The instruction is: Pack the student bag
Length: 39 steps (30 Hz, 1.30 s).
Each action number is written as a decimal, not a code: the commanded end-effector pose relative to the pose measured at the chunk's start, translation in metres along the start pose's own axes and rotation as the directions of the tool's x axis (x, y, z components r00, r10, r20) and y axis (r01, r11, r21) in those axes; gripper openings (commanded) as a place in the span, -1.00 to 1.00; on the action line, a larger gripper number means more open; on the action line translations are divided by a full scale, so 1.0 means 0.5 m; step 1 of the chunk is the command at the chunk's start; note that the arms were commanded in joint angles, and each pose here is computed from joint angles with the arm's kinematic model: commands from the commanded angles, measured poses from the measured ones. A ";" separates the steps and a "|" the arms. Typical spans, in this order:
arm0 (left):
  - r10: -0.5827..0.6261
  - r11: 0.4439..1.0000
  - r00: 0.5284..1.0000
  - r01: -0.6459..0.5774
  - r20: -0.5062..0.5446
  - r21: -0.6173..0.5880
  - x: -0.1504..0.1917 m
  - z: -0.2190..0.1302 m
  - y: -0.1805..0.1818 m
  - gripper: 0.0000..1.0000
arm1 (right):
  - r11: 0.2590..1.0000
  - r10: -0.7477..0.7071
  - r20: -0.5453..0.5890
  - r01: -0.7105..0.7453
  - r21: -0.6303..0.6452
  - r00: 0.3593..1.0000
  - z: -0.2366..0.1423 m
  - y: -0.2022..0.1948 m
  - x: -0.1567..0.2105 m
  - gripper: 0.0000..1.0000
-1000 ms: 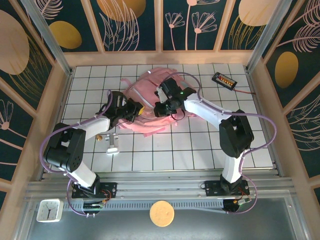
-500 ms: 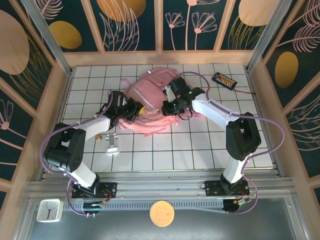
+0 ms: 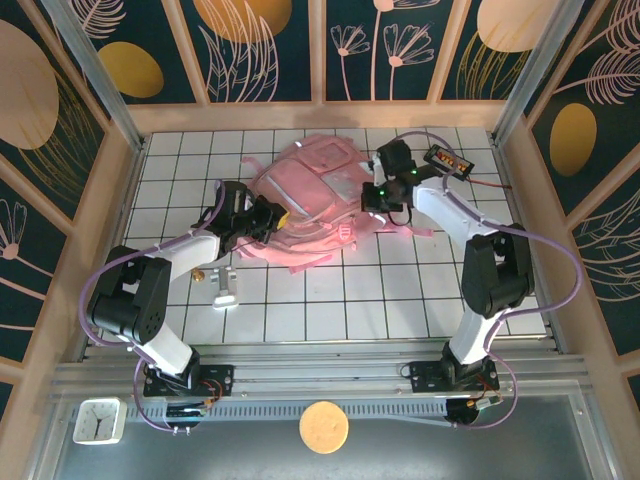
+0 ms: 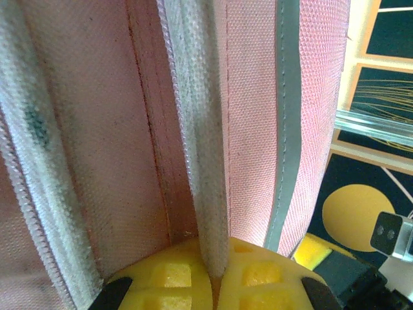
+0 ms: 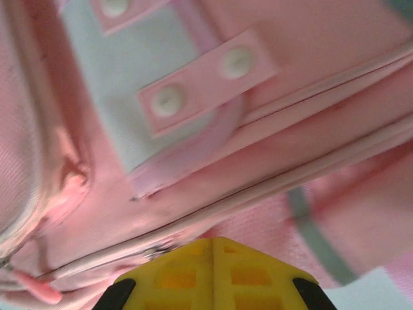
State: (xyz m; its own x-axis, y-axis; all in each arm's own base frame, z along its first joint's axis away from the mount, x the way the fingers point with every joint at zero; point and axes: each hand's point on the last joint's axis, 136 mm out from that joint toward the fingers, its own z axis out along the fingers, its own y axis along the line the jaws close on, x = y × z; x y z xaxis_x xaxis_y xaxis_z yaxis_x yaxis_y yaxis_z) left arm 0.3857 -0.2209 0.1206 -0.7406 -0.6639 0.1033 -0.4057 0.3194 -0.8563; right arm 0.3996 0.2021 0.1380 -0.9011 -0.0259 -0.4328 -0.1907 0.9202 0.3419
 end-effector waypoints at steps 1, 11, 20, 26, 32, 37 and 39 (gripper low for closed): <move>0.012 0.999 1.000 -0.012 -0.011 0.050 0.006 -0.017 -0.027 -1.00 | 1.000 -0.017 0.001 0.017 -0.014 1.000 0.001 0.011 -0.014 -1.00; 0.142 0.990 0.990 -0.142 -0.004 -0.002 0.027 -0.079 -0.061 0.97 | 0.995 0.019 0.130 -0.006 -0.104 0.991 -0.122 0.067 -0.071 0.12; 0.420 0.908 0.840 -0.396 0.344 -0.141 0.005 -0.320 -0.105 0.98 | 0.990 0.107 0.444 -0.055 -0.129 0.890 -0.342 0.026 -0.156 0.46; 0.634 0.773 0.581 -0.487 0.510 -0.405 -0.081 -0.394 -0.088 0.98 | 0.977 -0.160 0.770 0.208 0.036 0.618 -0.436 -0.017 -0.139 0.46; 0.809 0.585 0.300 -0.496 0.506 -0.642 -0.147 -0.435 -0.081 0.98 | 0.964 -0.249 0.822 0.048 0.262 0.511 -0.403 -0.194 -0.080 0.52; 0.822 0.566 0.236 -0.435 0.518 -0.701 -0.213 -0.450 -0.039 0.98 | 0.958 -0.189 0.748 -0.047 0.282 0.636 -0.270 -0.326 -0.026 0.53; 0.816 0.578 0.267 -0.407 0.513 -0.707 -0.251 -0.448 -0.004 0.98 | 0.965 -0.163 0.745 -0.053 0.257 0.647 -0.228 -0.350 -0.010 0.52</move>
State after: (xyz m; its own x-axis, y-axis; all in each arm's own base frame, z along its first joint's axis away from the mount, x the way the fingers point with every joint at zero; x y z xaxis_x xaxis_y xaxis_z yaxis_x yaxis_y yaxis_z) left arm 0.3469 -0.0103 0.2184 -0.3123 -0.3122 -0.8972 -0.2829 0.9322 -0.2259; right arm 0.3844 0.0047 0.1760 -0.3483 0.1293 -0.9284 -0.0331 0.9881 0.1501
